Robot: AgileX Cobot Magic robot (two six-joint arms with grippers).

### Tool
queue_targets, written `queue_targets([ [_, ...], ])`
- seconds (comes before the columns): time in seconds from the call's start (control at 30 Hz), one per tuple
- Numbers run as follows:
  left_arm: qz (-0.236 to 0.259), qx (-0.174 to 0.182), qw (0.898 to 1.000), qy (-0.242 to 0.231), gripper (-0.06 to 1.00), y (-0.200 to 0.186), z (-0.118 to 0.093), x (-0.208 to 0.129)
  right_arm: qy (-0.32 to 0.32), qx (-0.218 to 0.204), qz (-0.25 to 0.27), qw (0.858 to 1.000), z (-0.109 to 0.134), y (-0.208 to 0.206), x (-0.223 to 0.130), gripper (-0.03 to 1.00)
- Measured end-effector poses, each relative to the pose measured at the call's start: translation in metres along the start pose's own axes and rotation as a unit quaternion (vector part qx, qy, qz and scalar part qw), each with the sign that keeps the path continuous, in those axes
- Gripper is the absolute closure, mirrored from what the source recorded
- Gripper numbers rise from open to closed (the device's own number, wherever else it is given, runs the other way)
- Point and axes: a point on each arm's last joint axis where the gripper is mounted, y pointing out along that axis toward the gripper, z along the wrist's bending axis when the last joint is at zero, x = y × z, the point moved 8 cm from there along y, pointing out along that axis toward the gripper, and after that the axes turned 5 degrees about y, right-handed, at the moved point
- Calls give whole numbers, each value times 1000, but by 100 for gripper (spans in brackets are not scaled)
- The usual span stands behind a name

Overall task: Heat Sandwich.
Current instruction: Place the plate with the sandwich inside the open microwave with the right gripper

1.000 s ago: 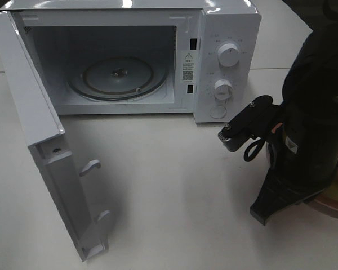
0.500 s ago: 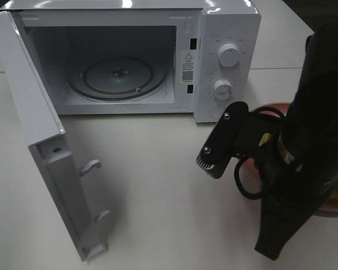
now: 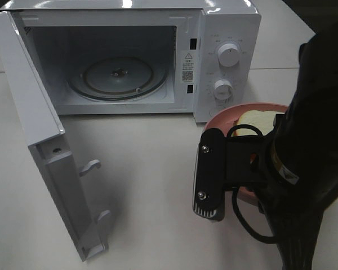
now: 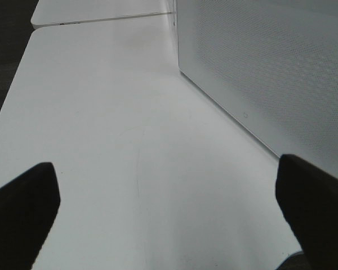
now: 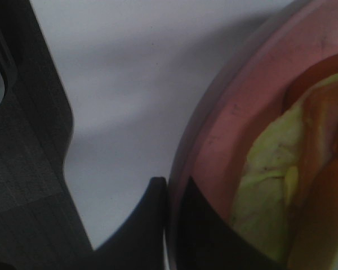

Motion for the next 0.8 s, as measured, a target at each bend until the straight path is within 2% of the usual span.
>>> queue_targets([
  [0.1, 0, 0, 1000, 0, -5, 0, 0, 0, -22, -1, -6, 1000, 0, 0, 2, 94],
  [0.3, 0, 0, 1000, 0, -5, 0, 0, 0, -113, -7, -17, 993, -1, 0, 6, 94],
  [0.53, 0, 0, 1000, 0, -5, 0, 0, 0, -129, -19, -51, 990, -4, -1, 18, 93],
  [0.8, 0, 0, 1000, 0, -5, 0, 0, 0, -197, -27, -75, 977, -13, 1, 24, 93],
])
